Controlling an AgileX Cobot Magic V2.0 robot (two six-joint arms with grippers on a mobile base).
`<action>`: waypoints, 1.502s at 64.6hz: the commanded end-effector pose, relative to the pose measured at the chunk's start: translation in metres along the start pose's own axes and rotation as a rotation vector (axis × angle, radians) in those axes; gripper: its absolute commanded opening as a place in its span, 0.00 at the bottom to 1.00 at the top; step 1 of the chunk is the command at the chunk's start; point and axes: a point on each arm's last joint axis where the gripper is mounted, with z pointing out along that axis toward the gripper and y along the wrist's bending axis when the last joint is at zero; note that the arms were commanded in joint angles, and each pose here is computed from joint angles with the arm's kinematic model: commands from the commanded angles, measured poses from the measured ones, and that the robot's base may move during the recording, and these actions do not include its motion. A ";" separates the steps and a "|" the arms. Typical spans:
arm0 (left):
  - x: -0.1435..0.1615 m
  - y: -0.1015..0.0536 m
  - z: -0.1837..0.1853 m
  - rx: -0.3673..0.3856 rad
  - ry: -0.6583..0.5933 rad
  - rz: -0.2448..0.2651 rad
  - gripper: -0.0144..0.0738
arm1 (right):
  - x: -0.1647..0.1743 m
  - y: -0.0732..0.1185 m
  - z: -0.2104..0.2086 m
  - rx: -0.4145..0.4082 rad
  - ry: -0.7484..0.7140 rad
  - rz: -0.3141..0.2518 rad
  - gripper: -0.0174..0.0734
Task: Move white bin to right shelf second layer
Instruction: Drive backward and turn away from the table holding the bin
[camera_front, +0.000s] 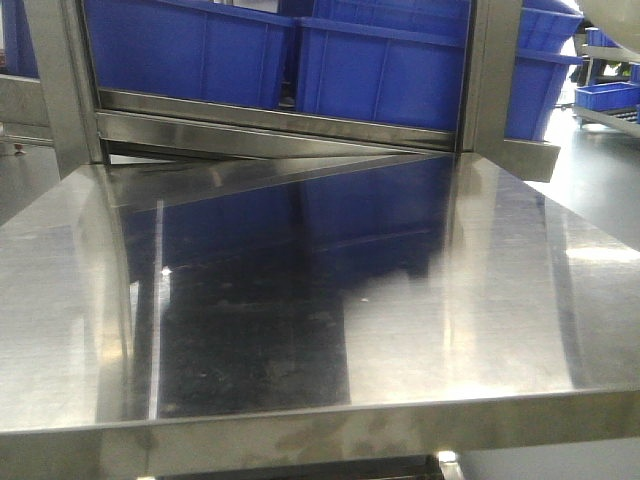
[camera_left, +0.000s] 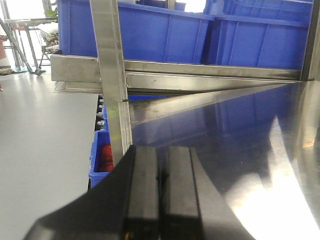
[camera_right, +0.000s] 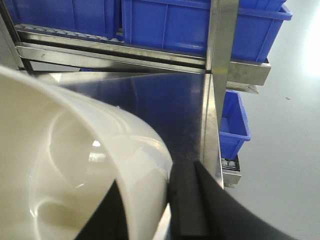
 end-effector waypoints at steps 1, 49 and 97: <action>0.004 0.000 0.000 -0.003 -0.061 -0.009 0.26 | -0.019 0.002 -0.007 -0.011 -0.139 -0.006 0.25; 0.004 0.000 0.000 -0.003 -0.061 -0.009 0.26 | -0.019 0.001 -0.006 -0.011 -0.135 -0.005 0.25; 0.004 0.000 0.000 -0.003 -0.061 -0.009 0.26 | -0.019 0.001 -0.006 -0.011 -0.135 -0.005 0.25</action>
